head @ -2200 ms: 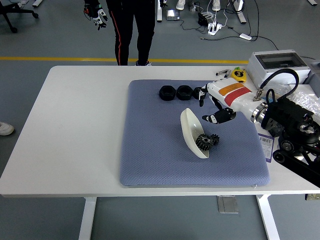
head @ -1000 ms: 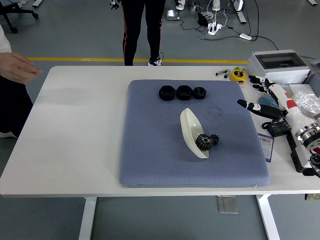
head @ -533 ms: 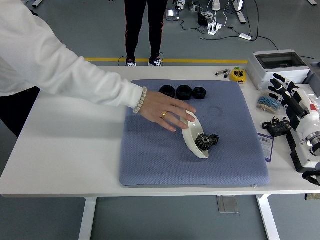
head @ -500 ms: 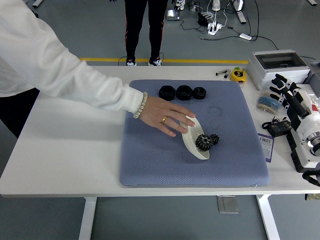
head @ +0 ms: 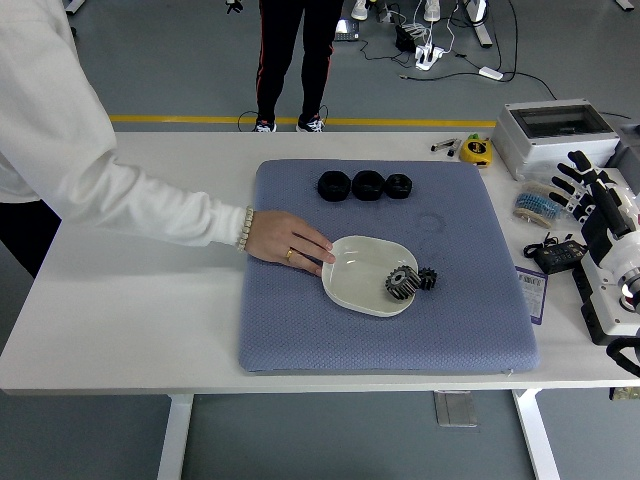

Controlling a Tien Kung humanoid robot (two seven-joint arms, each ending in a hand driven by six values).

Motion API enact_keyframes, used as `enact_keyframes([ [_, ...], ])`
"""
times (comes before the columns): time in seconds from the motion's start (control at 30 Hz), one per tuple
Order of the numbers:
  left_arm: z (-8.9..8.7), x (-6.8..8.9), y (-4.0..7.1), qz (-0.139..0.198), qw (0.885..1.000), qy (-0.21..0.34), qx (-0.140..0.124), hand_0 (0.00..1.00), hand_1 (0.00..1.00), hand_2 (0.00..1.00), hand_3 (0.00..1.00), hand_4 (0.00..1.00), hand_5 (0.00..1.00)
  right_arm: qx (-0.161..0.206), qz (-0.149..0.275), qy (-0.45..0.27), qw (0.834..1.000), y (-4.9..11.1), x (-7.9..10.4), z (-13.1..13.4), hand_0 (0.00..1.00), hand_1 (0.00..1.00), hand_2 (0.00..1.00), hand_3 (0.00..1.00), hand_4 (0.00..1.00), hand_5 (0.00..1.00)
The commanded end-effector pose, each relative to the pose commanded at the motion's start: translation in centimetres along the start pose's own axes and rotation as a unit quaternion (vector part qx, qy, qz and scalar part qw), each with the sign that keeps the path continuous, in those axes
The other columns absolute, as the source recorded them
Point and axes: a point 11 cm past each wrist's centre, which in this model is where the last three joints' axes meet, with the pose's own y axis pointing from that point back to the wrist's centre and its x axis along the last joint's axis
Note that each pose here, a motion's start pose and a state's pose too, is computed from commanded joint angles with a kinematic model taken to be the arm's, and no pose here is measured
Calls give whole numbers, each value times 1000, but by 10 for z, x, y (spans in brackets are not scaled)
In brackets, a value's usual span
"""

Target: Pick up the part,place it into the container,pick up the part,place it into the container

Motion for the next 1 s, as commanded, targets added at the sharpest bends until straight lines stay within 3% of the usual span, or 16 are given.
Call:
enact_keyframes([
  [1.0, -2, -1, 0, -2, 1000, -4, 2, 640, 626, 654, 609, 610, 647, -13, -4, -2, 1000, -1, -4, 5, 817, 802, 831, 842, 998, 740],
])
